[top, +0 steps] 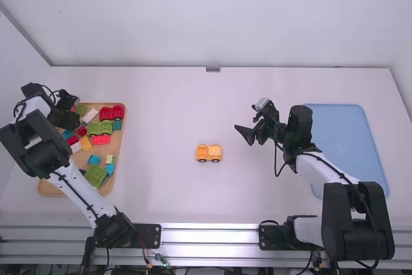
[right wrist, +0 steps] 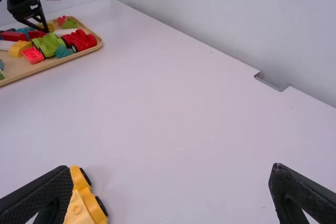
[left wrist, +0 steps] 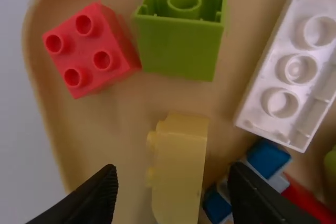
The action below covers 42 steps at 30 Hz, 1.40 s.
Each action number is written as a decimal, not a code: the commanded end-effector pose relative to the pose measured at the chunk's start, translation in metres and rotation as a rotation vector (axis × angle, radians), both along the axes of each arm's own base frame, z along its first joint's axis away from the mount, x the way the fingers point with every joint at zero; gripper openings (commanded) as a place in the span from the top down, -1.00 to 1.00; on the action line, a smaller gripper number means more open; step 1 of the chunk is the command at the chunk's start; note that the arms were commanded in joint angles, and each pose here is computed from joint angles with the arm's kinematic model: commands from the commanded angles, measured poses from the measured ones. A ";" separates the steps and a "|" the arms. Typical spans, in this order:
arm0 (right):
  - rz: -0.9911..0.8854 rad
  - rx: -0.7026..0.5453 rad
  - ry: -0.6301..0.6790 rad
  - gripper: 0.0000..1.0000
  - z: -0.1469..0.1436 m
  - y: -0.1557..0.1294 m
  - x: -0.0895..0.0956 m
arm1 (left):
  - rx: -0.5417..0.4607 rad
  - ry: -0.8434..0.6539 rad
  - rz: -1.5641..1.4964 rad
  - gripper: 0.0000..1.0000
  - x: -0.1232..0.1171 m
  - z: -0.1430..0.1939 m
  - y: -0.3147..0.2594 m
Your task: Assemble lego blocks to make yellow taxi
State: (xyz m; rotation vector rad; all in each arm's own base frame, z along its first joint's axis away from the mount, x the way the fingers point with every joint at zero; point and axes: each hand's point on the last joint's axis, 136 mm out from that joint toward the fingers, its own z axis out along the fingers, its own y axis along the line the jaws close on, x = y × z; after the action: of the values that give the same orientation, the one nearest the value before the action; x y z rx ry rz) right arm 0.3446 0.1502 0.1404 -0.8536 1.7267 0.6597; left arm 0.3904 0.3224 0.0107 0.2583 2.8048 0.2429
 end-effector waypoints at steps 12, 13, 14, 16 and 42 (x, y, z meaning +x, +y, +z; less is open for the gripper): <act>0.007 0.013 -0.033 -0.97 0.016 0.002 0.004 | -0.061 0.020 0.007 0.02 -0.007 -0.030 -0.006; 0.002 0.021 -0.022 -0.97 0.016 0.002 0.004 | -0.063 0.019 0.007 0.03 -0.007 -0.030 -0.006; 0.003 0.025 -0.017 -0.97 0.016 0.003 0.004 | -0.063 0.019 0.006 0.05 -0.007 -0.030 -0.006; 0.001 0.024 -0.016 -0.97 0.016 0.002 0.004 | -0.061 0.016 0.008 0.17 -0.006 -0.029 -0.006; 0.036 0.080 0.041 -0.97 0.028 0.024 0.001 | -0.157 -0.142 0.026 0.93 0.014 0.081 -0.038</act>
State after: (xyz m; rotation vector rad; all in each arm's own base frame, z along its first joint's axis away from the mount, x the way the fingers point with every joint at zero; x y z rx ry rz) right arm 0.3385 0.1685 0.1433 -0.8432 1.7538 0.7457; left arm 0.3904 0.2929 0.0413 0.1265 2.7743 -0.0021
